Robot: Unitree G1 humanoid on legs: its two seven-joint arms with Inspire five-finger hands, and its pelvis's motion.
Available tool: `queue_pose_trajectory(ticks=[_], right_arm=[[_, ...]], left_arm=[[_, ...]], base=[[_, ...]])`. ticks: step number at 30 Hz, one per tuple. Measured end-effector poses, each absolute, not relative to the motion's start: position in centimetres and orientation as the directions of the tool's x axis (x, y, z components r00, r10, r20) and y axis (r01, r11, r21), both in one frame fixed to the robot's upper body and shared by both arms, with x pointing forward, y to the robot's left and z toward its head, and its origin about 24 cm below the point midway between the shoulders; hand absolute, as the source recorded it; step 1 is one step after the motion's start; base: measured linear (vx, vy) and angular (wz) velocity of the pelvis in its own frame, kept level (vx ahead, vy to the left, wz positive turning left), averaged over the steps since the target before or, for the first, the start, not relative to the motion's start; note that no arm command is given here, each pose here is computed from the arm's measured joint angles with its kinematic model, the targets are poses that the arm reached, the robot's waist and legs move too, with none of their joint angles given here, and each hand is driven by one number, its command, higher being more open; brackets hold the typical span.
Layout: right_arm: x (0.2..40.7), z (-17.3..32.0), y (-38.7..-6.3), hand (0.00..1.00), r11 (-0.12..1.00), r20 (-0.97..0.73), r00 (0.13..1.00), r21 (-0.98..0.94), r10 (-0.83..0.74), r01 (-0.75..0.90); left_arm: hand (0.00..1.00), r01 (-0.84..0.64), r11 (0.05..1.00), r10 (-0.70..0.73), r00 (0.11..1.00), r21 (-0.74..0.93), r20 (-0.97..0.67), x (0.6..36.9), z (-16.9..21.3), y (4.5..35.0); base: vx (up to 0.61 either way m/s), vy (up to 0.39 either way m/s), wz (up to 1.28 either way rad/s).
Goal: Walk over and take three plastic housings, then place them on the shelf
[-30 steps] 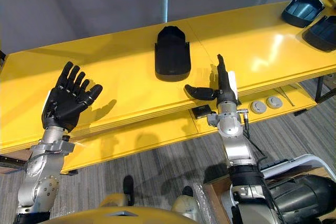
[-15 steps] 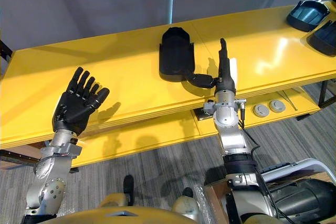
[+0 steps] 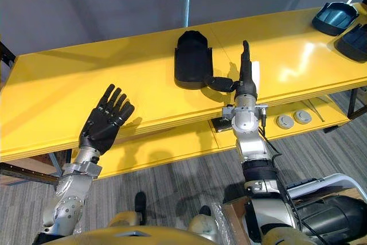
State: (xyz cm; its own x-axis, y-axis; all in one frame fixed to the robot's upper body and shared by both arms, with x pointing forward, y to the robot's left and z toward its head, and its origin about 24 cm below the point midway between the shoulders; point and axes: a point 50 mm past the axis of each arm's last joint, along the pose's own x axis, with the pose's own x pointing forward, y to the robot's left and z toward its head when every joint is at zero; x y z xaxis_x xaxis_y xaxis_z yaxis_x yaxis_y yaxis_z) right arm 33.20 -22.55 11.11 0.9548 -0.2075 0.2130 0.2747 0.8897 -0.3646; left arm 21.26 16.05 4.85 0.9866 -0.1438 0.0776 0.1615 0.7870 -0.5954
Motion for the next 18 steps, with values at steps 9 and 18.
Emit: queue_pose_trajectory(ticks=[9, 18], right_arm=[[34.4, 11.8, -21.8, 1.0, 0.892, 0.214, 0.96, -0.378, -0.177, 0.249], [34.6, 13.6, -21.1, 1.0, 0.9, 0.324, 0.935, -0.352, -0.141, 0.258]], left_arm=[[1.0, 0.21, 0.761, -0.228, 0.972, -0.614, 0.049, 22.0, 4.1, 14.5], [1.0, 0.332, 0.751, -0.221, 0.941, -0.57, 0.257, 22.7, 7.8, 14.2]], base=[[0.0, 0.0, 0.0], [0.0, 0.0, 0.0]])
